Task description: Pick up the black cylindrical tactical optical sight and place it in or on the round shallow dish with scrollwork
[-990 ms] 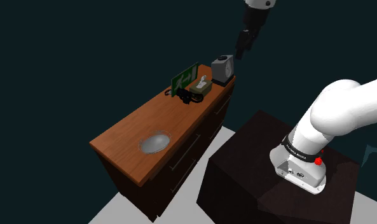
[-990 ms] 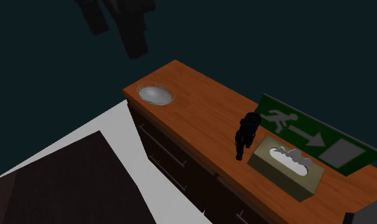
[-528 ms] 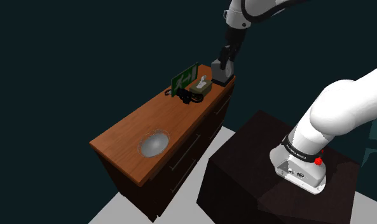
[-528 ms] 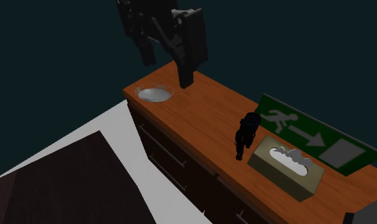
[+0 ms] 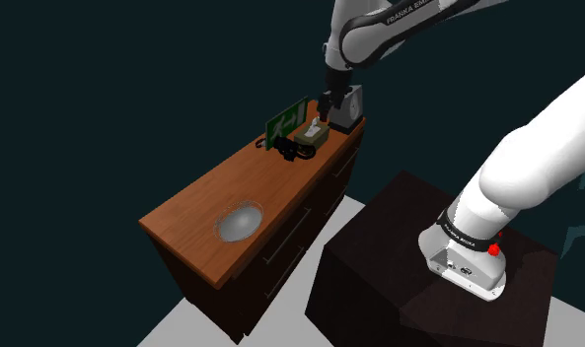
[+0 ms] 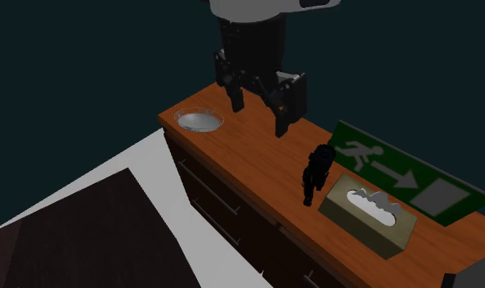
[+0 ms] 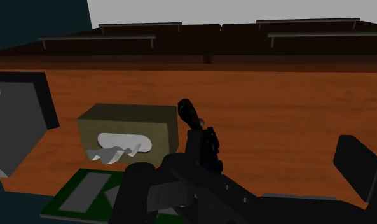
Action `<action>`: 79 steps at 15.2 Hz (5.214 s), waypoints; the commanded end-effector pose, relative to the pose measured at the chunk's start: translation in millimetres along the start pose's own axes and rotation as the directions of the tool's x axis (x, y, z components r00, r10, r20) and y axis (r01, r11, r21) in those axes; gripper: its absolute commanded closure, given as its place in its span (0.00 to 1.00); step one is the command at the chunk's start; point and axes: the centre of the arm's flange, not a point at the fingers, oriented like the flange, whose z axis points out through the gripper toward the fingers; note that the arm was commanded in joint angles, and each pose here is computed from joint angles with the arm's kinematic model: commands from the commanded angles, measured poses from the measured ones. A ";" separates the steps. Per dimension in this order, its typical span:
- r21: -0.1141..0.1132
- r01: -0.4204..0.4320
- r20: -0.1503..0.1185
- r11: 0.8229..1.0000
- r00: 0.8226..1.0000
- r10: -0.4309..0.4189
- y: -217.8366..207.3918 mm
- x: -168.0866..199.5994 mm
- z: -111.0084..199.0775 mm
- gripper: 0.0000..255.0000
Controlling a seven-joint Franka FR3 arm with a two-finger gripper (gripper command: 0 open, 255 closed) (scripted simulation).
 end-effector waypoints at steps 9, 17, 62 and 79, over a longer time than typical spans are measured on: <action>-0.018 0.013 -0.016 1.000 1.000 -0.013 14.2 77.3 104.8 0.00; -0.033 0.023 -0.028 0.999 0.999 -0.024 25.8 140.9 186.6 0.00; -0.041 0.029 -0.034 0.999 0.999 -0.030 40.7 182.2 192.3 1.00; -0.041 0.029 -0.034 0.999 0.999 -0.030 -68.2 150.3 133.0 1.00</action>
